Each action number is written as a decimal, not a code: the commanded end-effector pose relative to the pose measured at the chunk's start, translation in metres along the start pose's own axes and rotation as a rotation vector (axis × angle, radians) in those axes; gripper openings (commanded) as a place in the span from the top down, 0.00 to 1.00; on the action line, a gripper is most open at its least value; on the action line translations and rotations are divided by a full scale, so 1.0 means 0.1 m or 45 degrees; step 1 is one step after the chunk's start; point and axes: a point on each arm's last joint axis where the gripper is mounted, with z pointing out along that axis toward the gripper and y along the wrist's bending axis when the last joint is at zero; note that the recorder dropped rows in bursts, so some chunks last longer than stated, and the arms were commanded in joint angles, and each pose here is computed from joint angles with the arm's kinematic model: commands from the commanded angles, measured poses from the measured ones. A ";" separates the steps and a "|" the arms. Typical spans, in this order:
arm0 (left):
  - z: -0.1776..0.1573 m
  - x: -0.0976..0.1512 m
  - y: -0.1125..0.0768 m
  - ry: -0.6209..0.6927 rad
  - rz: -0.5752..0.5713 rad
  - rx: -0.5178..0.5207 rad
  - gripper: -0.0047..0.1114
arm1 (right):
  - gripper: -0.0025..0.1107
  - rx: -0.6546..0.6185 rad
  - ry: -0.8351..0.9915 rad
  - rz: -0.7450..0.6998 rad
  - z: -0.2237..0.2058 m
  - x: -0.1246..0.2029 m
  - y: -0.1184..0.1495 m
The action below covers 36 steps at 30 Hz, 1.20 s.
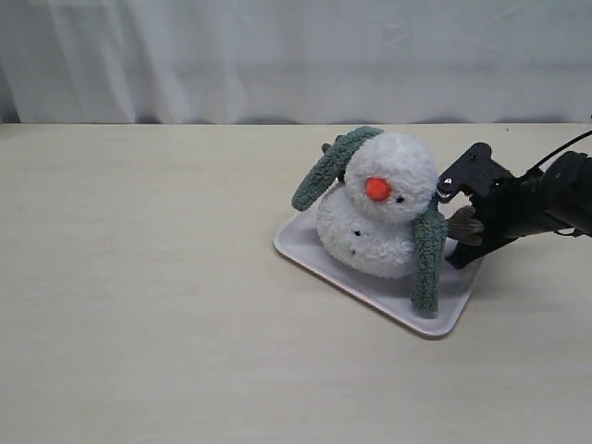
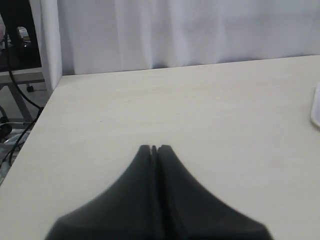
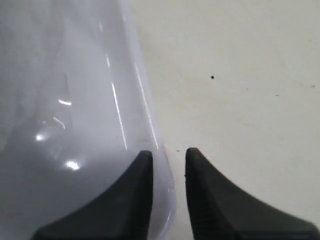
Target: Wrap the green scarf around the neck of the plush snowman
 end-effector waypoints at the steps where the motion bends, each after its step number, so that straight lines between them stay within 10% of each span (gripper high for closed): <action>1: 0.00 0.00 0.00 -0.012 -0.011 -0.006 0.96 | 0.67 -0.016 -0.021 0.295 -0.19 -0.03 -0.12; 15: 0.00 0.00 0.00 -0.012 -0.011 -0.006 0.96 | 0.67 -0.337 0.302 1.152 -0.55 0.36 -0.28; 36: 0.00 0.00 0.00 -0.012 -0.011 -0.006 0.96 | 0.67 -0.498 0.226 1.527 -0.43 0.50 0.08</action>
